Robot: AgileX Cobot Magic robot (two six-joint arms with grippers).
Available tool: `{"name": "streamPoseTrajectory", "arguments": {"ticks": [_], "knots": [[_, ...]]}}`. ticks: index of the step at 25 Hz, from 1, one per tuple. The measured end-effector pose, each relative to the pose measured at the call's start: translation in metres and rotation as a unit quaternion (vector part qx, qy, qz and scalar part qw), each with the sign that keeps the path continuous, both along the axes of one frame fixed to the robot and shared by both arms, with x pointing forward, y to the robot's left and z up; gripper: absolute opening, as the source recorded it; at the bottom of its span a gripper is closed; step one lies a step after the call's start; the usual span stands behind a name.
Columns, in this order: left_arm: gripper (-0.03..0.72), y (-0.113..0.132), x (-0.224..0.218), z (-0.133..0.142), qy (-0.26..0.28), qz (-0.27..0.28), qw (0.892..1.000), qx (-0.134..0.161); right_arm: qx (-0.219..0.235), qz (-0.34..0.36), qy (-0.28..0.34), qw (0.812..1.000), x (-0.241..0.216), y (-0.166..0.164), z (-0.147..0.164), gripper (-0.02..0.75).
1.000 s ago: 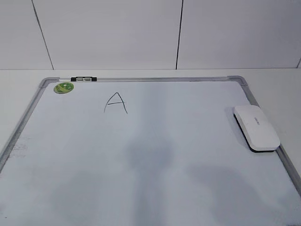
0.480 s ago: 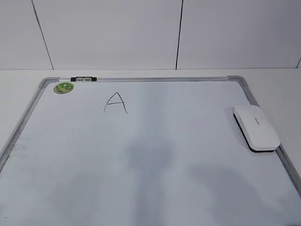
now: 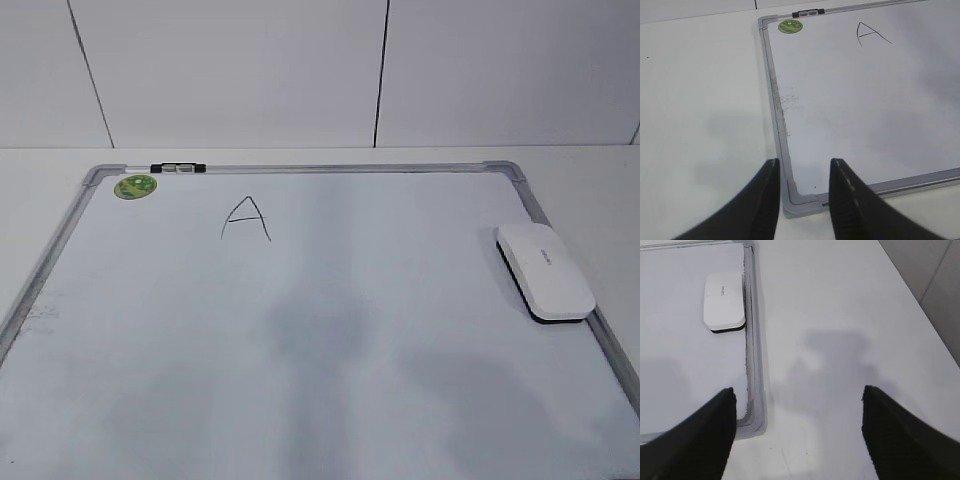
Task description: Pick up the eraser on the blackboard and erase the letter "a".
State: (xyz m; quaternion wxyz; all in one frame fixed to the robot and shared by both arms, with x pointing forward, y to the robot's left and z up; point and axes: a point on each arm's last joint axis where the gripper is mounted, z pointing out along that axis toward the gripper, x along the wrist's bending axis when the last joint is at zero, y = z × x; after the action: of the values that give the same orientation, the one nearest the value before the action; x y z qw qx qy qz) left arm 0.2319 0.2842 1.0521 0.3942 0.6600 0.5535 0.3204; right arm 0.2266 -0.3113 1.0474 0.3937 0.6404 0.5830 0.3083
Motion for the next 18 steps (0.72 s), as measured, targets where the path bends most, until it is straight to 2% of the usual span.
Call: {"name": "streamPoseTrajectory", "arguments": {"ticks": [18], "knots": [[0.236,0.0,0.0,0.0,0.0,0.0,1.0,0.0,0.0,0.0,0.0,1.0,0.0,0.0,0.0,0.594]]}}
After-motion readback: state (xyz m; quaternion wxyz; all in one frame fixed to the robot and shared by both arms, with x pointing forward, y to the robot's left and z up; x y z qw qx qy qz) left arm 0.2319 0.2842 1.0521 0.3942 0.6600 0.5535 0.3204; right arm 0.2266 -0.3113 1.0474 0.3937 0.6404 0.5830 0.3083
